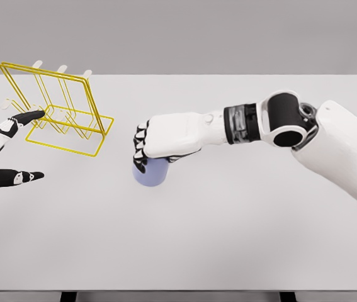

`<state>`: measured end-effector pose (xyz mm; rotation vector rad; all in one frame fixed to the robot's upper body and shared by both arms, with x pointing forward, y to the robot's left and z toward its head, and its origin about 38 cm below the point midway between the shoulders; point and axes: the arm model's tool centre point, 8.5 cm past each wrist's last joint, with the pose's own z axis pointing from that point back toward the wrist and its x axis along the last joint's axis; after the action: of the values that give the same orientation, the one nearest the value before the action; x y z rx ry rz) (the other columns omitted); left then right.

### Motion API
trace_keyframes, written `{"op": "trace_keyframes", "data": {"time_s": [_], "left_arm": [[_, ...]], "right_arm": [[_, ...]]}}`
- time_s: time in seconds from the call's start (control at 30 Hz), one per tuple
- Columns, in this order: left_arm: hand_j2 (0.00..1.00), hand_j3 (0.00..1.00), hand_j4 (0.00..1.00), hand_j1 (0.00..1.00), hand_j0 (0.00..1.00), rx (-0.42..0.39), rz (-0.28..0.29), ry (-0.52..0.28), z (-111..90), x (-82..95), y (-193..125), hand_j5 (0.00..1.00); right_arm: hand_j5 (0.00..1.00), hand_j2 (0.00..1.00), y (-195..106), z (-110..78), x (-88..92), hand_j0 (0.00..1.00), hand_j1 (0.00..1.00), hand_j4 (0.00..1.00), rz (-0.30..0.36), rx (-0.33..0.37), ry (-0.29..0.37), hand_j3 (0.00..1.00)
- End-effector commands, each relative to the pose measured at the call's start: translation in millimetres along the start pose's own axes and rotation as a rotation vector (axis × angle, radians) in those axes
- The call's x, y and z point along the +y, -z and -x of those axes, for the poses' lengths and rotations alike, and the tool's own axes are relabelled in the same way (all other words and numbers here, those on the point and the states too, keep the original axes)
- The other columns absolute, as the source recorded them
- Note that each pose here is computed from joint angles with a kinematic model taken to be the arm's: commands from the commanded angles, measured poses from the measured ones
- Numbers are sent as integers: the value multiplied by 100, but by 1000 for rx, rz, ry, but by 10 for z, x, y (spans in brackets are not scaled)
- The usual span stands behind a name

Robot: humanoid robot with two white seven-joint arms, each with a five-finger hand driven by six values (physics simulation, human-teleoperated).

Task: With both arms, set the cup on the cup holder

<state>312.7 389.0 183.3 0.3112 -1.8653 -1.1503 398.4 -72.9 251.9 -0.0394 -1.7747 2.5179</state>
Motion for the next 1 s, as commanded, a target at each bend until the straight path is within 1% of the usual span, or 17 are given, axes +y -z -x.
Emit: {"op": "trace_keyframes", "data": {"time_s": [0.0,0.03,0.13,0.3,0.37,0.4,0.43,0.5,0.57,0.77,0.87,0.93,0.97], "left_arm": [[100,100,100,100,100,-1,-4,-4,-2,8,1,100],[100,100,100,100,100,-1,-4,-4,-2,8,1,100],[100,100,100,100,100,-1,-5,-4,-2,10,0,100],[100,100,100,100,100,-7,-5,-4,-20,6,11,100],[100,100,100,100,100,-9,-5,-4,-25,7,13,100],[100,100,100,100,100,-9,-5,-4,-25,7,13,100],[100,100,100,100,100,-12,-5,-4,-34,7,17,100],[100,100,100,100,100,-14,-3,-1,-43,6,22,100],[100,100,100,100,100,-14,-3,-1,-43,6,22,100],[100,100,100,100,100,-19,-3,0,-56,7,29,100],[100,100,100,100,100,-20,-2,1,-61,6,31,100],[100,100,100,100,100,-20,-3,2,-60,12,31,100],[100,100,100,100,100,-21,-2,5,-61,18,34,100]], "right_arm": [[49,49,126,-99,11,49,49,49,-3,-41,2,49],[49,49,149,-125,38,49,49,49,-10,-50,4,49],[50,50,176,-199,24,50,50,50,-10,-71,-9,50],[51,51,195,-219,44,51,51,51,-13,-77,-6,51],[56,56,200,-221,41,56,56,56,-12,-79,-7,56],[60,60,201,-224,39,60,60,60,-13,-79,-9,60],[72,72,201,-224,39,72,72,72,-13,-79,-9,72],[89,89,206,-261,21,89,89,89,-12,-86,-22,89],[97,97,210,-281,7,97,97,97,-10,-91,-27,97],[98,98,198,-267,-7,98,98,98,-11,-86,-32,98],[98,98,187,-258,-43,98,98,98,-4,-83,-38,98],[99,99,149,-231,-100,99,99,99,11,-71,-46,99],[100,100,32,-155,-226,100,100,100,55,-34,-56,100]]}}
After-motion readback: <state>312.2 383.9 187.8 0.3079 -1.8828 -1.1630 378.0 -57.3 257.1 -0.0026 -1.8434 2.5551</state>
